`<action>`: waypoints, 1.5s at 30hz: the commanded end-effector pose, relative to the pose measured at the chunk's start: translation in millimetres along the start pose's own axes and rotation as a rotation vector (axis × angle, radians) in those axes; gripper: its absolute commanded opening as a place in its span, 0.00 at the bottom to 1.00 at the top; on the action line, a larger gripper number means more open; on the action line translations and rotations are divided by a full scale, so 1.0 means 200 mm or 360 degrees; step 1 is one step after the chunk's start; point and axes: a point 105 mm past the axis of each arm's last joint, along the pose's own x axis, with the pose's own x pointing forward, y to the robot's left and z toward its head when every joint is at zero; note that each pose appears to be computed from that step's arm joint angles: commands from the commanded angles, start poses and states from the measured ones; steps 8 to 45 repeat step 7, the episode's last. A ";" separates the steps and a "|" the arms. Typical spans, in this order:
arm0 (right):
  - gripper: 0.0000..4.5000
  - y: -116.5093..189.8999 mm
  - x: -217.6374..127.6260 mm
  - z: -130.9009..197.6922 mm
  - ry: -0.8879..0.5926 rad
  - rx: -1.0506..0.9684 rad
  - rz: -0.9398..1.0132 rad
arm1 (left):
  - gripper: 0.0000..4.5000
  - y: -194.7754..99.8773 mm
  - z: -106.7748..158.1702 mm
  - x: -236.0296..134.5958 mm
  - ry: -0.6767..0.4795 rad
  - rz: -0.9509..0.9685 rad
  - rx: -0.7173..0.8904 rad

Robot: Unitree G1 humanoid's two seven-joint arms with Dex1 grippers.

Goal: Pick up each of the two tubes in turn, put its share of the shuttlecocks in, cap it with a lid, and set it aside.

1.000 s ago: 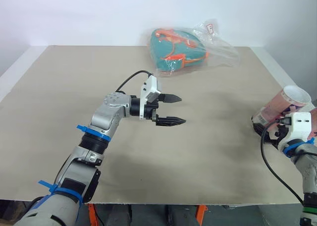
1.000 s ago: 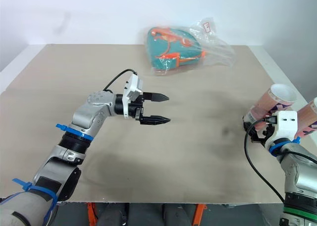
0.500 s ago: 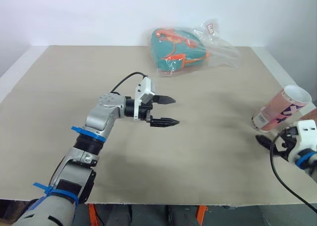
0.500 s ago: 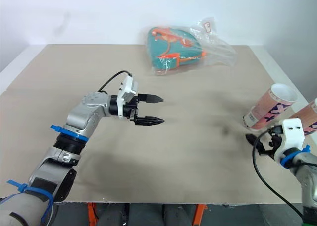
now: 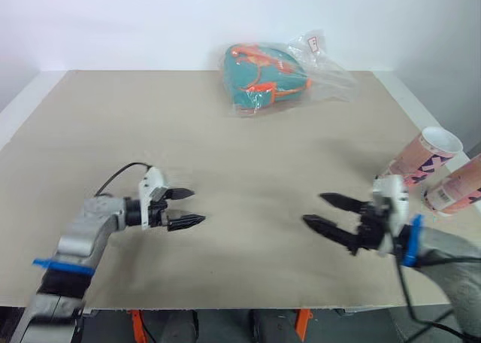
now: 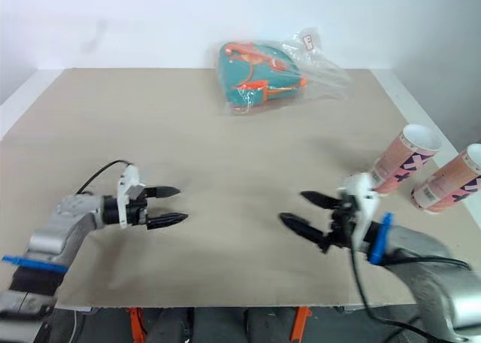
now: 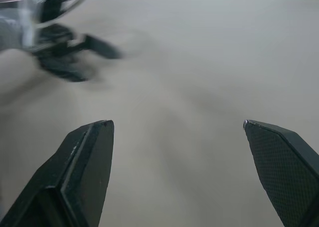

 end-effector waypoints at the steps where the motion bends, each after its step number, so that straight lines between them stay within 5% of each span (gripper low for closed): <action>1: 0.99 0.00 0.07 0.00 -0.0022 -0.0028 0.0059 | 1.00 0.00 0.10 -0.02 -0.0149 0.0113 0.0036; 7: 0.99 -0.04 0.17 -0.04 -0.0020 0.0007 0.0121 | 1.00 -0.02 0.11 -0.01 -0.0268 0.0250 0.0005; 45: 0.99 -0.04 0.17 -0.04 -0.0020 0.0007 0.0121 | 1.00 -0.02 0.11 -0.01 -0.0268 0.0250 0.0005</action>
